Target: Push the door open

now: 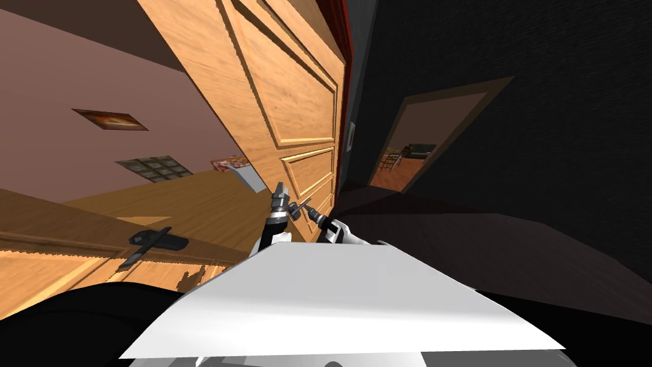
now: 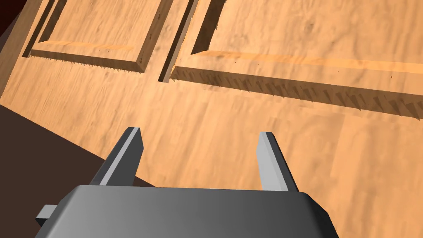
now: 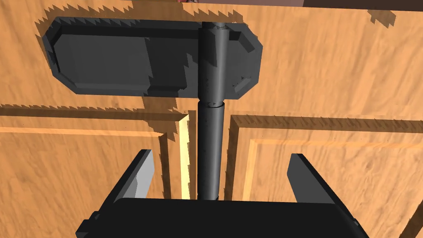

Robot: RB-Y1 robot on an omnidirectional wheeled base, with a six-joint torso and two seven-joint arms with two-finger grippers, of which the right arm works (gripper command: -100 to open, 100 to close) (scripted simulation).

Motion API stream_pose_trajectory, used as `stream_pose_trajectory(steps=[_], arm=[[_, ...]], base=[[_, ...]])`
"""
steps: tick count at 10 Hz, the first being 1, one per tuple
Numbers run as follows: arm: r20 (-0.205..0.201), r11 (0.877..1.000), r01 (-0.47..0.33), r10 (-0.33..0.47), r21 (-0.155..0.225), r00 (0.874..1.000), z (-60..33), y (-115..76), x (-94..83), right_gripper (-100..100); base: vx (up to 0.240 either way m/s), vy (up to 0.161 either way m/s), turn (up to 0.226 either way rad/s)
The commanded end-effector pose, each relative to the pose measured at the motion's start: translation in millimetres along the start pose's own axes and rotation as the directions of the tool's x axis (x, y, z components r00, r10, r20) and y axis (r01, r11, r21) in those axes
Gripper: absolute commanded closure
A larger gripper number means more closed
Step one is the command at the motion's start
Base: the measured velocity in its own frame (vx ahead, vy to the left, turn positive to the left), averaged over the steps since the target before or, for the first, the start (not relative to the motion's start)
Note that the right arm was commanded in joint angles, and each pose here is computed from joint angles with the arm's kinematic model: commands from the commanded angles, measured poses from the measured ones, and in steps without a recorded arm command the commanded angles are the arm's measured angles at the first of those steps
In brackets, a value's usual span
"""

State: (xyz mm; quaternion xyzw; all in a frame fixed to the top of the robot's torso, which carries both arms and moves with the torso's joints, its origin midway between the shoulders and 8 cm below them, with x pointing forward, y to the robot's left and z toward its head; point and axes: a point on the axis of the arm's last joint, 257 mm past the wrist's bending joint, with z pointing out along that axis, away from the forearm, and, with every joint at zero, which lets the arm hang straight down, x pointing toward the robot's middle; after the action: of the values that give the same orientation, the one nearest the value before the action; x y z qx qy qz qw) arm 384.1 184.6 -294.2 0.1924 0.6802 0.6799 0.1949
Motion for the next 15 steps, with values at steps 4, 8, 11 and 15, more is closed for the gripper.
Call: stream_pose_trajectory(steps=[4, 8, 11, 15], arm=[[0.010, 1.000, 0.000, 0.000, -0.003, 1.000, 3.5, 1.1, -1.7, -100], [0.010, 1.000, 0.000, 0.000, -0.003, 1.000, 3.5, 1.1, -1.7, 100], [0.048, 1.000, 0.005, -0.005, 0.006, 0.999, 0.7, -1.7, -19.8, -100], [0.081, 1.000, 0.000, 0.000, 0.002, 0.997, 1.0, 0.9, -31.2, -100]], base=[[0.108, 0.147, 0.026], [-0.013, -0.019, 0.000], [-0.046, 0.001, -0.047], [-0.186, -0.019, -0.085]])
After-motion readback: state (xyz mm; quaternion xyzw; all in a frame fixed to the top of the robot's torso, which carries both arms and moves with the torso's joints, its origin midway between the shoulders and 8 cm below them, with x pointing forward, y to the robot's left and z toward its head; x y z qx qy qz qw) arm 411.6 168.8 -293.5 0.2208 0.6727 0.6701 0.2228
